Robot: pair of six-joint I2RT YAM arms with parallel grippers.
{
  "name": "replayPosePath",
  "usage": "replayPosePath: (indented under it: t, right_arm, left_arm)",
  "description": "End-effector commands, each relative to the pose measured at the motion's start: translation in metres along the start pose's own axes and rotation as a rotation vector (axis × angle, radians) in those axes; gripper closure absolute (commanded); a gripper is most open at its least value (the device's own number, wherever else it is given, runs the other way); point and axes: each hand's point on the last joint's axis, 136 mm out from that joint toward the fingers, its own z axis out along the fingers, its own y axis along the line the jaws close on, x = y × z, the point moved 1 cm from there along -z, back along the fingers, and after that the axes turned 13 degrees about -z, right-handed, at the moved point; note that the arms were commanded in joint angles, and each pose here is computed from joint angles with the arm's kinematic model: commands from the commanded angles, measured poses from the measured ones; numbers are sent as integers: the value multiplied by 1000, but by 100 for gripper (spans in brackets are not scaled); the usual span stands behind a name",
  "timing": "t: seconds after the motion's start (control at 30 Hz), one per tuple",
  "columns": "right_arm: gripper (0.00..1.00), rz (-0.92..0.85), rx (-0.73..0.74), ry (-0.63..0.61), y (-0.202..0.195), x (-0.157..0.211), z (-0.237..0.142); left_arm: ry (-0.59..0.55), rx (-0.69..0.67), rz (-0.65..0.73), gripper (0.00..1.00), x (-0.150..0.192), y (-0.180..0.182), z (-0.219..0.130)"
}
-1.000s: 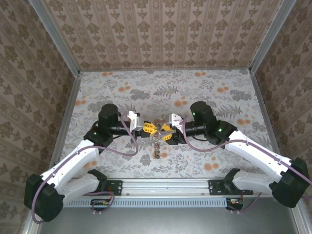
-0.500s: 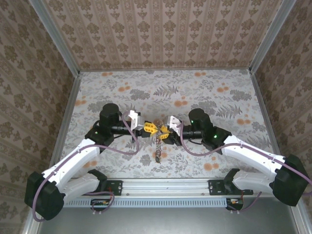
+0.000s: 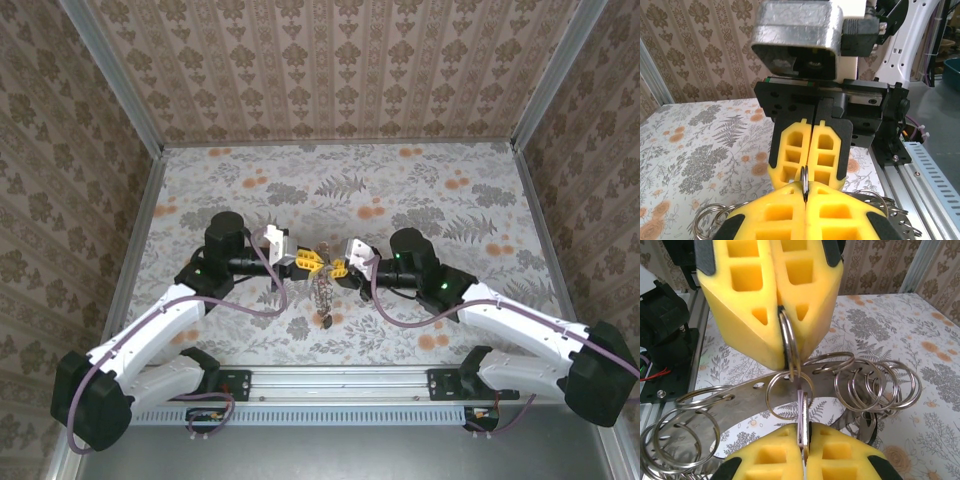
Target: Put the keys on the keyring
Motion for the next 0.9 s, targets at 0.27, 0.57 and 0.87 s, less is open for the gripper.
replayPosePath:
  t: [0.27,0.57,0.87]
  right_arm:
    - [100,-101,-12,45,-4,-19,-15]
    - [100,-202,-103,231,-4,-7,-19]
    - [100,-379,-147,482,-18,6,-34]
  left_arm:
    - [31,-19,-6,100,7,5,0]
    - [121,-21,-8,100,25,4,3]
    - [205,-42,-14,100,46,4,6]
